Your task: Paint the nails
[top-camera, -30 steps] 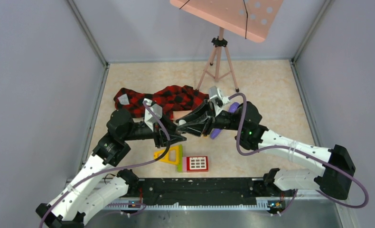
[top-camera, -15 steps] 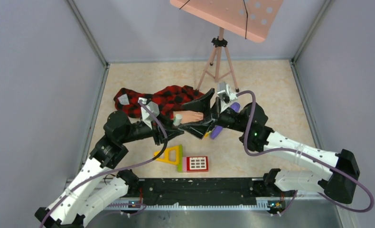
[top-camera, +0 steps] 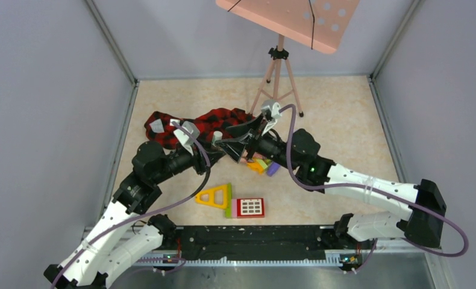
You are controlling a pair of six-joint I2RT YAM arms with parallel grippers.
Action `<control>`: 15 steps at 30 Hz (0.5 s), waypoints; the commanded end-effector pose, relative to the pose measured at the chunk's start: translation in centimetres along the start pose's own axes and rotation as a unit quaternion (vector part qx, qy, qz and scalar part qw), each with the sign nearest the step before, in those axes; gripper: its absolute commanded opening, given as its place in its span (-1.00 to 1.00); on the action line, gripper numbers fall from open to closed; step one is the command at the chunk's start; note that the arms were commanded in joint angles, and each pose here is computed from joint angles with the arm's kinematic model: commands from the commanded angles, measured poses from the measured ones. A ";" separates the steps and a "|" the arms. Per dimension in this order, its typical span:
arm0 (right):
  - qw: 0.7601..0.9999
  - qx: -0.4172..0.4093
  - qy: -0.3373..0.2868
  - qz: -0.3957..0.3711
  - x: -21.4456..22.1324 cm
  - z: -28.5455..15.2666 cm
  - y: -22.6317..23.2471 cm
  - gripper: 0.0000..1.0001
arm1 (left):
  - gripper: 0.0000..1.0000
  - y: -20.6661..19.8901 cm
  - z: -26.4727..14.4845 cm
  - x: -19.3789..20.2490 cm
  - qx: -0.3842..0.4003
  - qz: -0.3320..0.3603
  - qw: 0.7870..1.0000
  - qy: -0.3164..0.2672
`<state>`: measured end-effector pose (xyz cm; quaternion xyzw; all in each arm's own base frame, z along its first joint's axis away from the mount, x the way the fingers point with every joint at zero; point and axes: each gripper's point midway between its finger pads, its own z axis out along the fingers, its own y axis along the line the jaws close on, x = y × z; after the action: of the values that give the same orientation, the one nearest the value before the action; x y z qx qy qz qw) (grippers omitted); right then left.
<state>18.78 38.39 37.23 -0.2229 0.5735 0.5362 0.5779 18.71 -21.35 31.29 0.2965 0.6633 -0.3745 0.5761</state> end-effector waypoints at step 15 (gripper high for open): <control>1.000 0.014 0.023 -0.001 -0.4 3.9 0.8 0.00 | -1.00 0.6 0.1 -1.1 -0.017 0.009 1.000 -0.015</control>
<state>20.33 41.28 36.60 -0.2253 0.6093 0.5110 0.5629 19.15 -21.29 30.70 0.2922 0.6735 -0.3667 0.5715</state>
